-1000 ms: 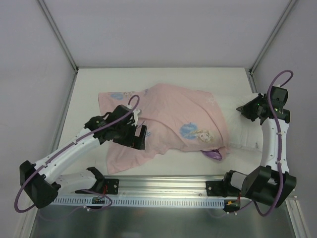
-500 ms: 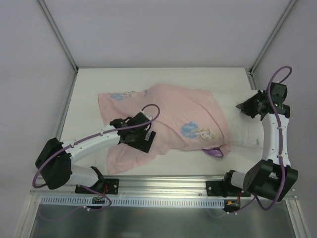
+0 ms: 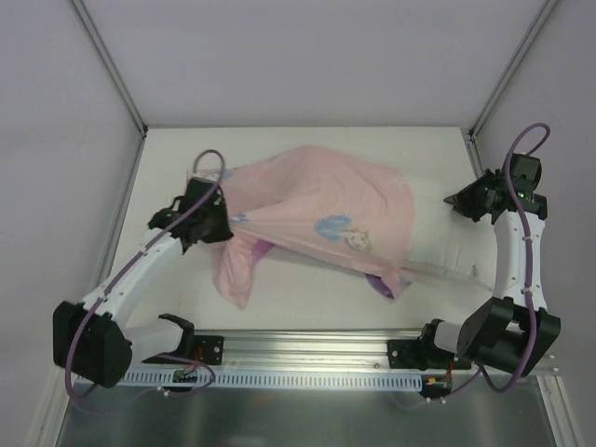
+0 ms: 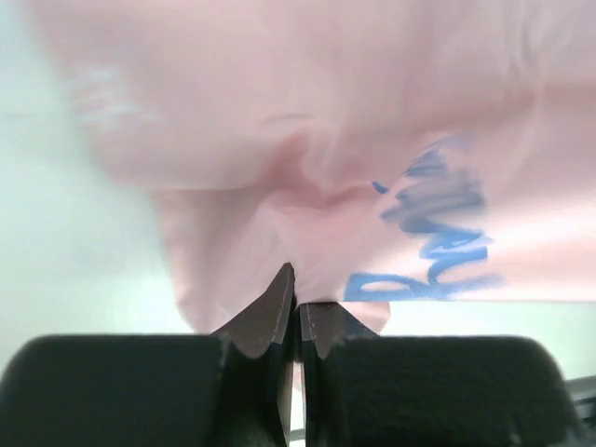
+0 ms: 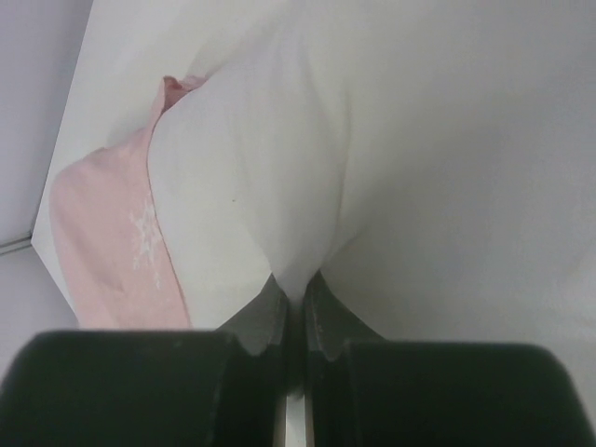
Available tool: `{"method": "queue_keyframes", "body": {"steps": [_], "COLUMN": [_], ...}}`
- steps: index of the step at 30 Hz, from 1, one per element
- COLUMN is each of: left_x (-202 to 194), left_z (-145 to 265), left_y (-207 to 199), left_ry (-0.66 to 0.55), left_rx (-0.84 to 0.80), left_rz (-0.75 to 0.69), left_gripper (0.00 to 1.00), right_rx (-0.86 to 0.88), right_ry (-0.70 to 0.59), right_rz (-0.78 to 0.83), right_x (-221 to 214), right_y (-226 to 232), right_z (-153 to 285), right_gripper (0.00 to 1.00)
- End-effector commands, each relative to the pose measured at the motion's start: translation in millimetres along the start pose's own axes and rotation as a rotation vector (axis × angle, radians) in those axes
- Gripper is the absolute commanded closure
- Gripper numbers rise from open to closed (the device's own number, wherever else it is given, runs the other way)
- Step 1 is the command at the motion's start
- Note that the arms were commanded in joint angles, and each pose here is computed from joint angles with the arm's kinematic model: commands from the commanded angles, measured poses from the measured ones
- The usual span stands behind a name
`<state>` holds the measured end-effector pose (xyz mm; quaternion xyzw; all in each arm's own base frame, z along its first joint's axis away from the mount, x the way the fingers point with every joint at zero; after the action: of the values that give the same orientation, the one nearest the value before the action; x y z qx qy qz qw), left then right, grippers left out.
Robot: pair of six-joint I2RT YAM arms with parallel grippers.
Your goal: Remove the pillowcase from the pillow
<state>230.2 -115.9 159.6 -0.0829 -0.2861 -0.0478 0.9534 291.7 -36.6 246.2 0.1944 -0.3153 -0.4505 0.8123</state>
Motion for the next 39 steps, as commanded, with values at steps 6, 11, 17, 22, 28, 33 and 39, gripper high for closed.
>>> {"method": "queue_keyframes", "body": {"steps": [6,11,17,22,28,33,39], "left_x": [44.3,39.8,28.7,22.9,39.5,59.3,78.0], "left_z": [115.6,149.8,155.2,140.8,125.1,127.7,108.4], "left_y": [153.7,193.7,206.6,207.1,177.9,138.5,76.5], "left_ry": [-0.327,-0.382,-0.409,-0.362,-0.348,-0.358,-0.292], "left_rx": [0.293,0.400,0.409,0.377,0.166,0.179,0.124], "left_rz": [0.706,0.928,1.081,1.101,0.915,0.675,0.433], "left_gripper": [1.00,1.00,1.00,1.00,0.15,0.01,0.01], "right_rx": [0.104,0.129,0.184,0.192,0.179,0.060,0.142], "right_ry": [-0.174,-0.221,-0.255,-0.216,-0.113,-0.281,-0.229], "right_rz": [-0.029,-0.052,-0.047,-0.038,0.083,0.252,0.595], "right_x": [37.3,46.5,51.2,46.7,18.3,13.6,-25.2], "right_y": [18.0,21.8,34.7,32.7,28.7,28.9,67.8], "right_z": [39.5,60.1,80.7,71.8,52.4,78.9,87.5], "right_gripper": [0.99,0.99,0.99,0.99,0.08,0.04,0.04]}}
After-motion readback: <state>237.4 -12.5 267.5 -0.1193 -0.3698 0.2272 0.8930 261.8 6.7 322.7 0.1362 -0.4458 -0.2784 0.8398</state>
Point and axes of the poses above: each gripper's point midway between its finger pads, its own z axis back along the fingers, its own y axis along the line the jaws close on, x = y × z, the point moved 5 cm from there along z, back along the fingers, and after that the axes turned 8 degrees about -z, right-handed, at the moved point
